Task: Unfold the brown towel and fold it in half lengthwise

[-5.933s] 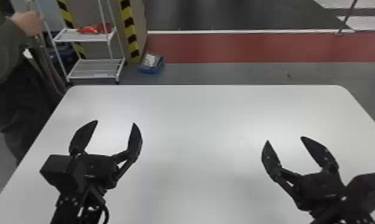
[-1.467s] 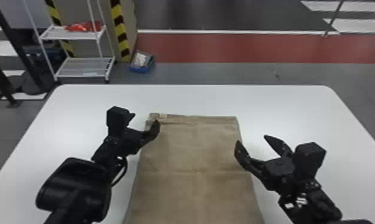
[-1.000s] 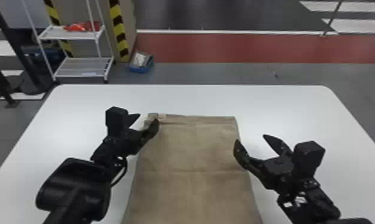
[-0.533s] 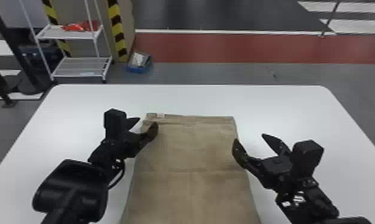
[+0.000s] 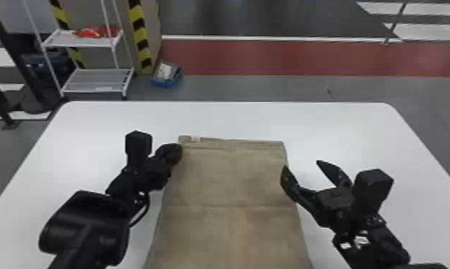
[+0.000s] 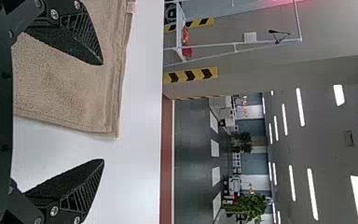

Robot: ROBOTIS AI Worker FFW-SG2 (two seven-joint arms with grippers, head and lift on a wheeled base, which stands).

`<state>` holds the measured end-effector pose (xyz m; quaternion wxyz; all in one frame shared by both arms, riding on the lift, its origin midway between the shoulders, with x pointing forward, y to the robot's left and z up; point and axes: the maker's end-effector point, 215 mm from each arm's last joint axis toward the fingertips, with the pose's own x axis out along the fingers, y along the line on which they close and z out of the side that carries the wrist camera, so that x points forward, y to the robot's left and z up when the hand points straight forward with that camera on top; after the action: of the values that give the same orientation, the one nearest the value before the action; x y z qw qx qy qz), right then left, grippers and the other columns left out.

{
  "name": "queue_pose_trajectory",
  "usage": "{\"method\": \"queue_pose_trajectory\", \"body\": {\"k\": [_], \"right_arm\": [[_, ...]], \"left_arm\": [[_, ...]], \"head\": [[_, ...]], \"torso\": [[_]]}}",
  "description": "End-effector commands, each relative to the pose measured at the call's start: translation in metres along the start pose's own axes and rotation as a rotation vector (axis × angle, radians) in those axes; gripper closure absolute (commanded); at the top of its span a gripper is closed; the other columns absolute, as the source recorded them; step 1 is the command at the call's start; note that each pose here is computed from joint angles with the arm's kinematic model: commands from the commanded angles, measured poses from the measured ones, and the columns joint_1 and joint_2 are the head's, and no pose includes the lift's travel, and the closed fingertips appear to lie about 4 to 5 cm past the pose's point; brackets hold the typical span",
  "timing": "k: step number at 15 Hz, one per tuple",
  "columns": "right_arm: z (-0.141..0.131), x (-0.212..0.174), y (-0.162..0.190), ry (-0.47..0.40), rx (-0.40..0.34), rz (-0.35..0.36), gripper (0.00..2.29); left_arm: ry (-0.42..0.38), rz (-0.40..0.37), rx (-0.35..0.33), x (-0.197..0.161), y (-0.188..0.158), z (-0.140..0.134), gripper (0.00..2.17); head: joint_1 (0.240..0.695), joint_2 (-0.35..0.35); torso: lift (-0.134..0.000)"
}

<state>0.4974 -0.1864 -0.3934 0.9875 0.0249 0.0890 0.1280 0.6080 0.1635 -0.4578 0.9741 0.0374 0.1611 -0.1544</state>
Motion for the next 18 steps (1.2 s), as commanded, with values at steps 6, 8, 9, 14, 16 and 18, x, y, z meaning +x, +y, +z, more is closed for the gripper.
{"method": "queue_pose_trajectory", "body": {"k": [6,8,9,14,16,18], "right_arm": [[0.002,-0.001,0.001,-0.003,0.003,-0.001,0.15],[0.001,-0.002,0.001,-0.002,0.003,-0.002,0.15],[0.002,-0.002,0.0,-0.003,0.003,-0.003,0.15],[-0.002,-0.005,-0.004,0.012,0.012,-0.03,0.15],[-0.006,-0.008,-0.005,0.024,0.016,-0.034,0.15],[-0.009,-0.012,-0.006,0.03,0.021,-0.038,0.15]], "left_arm": [[-0.073,-0.014,-0.004,-0.057,-0.03,0.052,1.38],[-0.031,-0.054,0.017,-0.089,-0.054,0.057,1.38],[0.015,-0.096,0.027,-0.107,-0.074,0.053,1.38],[0.285,-0.419,-0.025,-0.183,-0.187,0.01,1.37],[0.318,-0.506,-0.036,-0.197,-0.211,0.007,0.9],[0.277,-0.487,-0.029,-0.191,-0.202,0.018,0.07]], "head": [[0.695,-0.029],[0.695,-0.037],[0.695,-0.042],[0.695,-0.144],[0.695,-0.187],[0.695,-0.216]], "torso": [[-0.125],[-0.125],[-0.125],[-0.125],[-0.125],[-0.125]]}}
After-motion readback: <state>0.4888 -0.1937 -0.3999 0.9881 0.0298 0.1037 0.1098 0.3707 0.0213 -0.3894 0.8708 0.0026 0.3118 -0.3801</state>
